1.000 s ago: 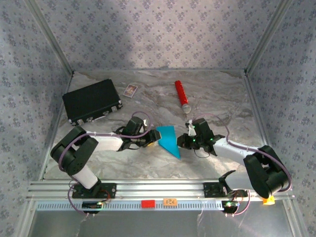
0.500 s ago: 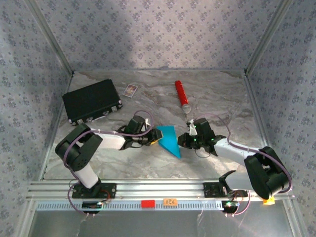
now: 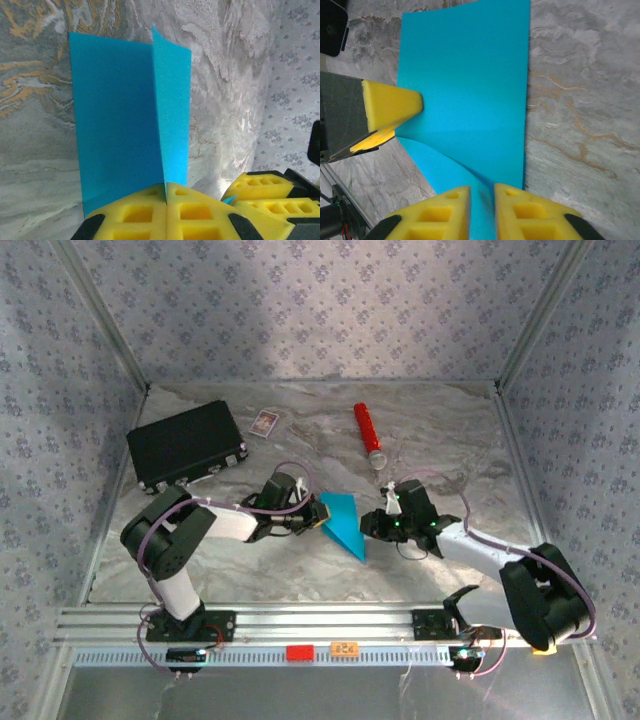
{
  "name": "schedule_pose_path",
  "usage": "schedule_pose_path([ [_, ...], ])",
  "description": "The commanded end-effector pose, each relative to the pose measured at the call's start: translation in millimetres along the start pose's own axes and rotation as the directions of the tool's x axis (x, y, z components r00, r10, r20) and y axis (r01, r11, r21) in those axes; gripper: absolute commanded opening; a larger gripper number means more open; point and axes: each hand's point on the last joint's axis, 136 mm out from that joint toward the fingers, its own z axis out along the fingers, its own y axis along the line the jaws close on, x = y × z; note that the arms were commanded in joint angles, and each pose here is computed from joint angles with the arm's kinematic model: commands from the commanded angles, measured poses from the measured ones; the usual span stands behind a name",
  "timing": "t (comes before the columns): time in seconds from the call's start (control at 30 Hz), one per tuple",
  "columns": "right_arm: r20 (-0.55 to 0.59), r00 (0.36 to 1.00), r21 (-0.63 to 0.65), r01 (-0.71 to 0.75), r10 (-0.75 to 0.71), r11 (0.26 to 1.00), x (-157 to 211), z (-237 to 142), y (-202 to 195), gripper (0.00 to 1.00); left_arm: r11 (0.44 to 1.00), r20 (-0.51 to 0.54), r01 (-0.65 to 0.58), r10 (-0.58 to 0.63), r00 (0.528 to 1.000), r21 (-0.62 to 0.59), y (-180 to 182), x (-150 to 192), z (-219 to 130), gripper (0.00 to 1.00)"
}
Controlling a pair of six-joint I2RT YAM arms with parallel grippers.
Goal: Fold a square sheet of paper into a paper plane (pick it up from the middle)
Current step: Fourth fold the wing at the center of the table.
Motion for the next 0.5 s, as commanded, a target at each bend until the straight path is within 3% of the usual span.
schedule_pose_path([
  [0.0,0.025,0.999,0.057,0.023,-0.025,0.998,-3,-9,-5,0.27,0.999,0.04,-0.017,0.016,0.999,0.027,-10,-6,-6,0.0],
  [0.17,0.063,0.996,0.075,0.056,-0.061,0.996,-7,-18,-2,0.42,1.0,0.083,-0.018,0.018,0.996,-0.003,-7,-8,-15,0.0],
  [0.27,0.102,0.975,0.08,0.19,-0.198,0.978,-10,-23,11,0.44,0.999,0.111,-0.03,0.034,0.993,-0.03,-8,-9,-21,0.0],
  [0.4,0.166,0.896,0.178,0.383,-0.412,0.906,-12,-25,24,0.46,0.998,0.107,-0.051,0.055,0.993,-0.04,-14,-8,-23,0.0],
  [0.47,0.201,0.841,0.228,0.459,-0.502,0.859,-10,-22,27,0.51,0.998,0.103,-0.055,0.058,0.993,-0.037,-16,-7,-22,0.03],
])
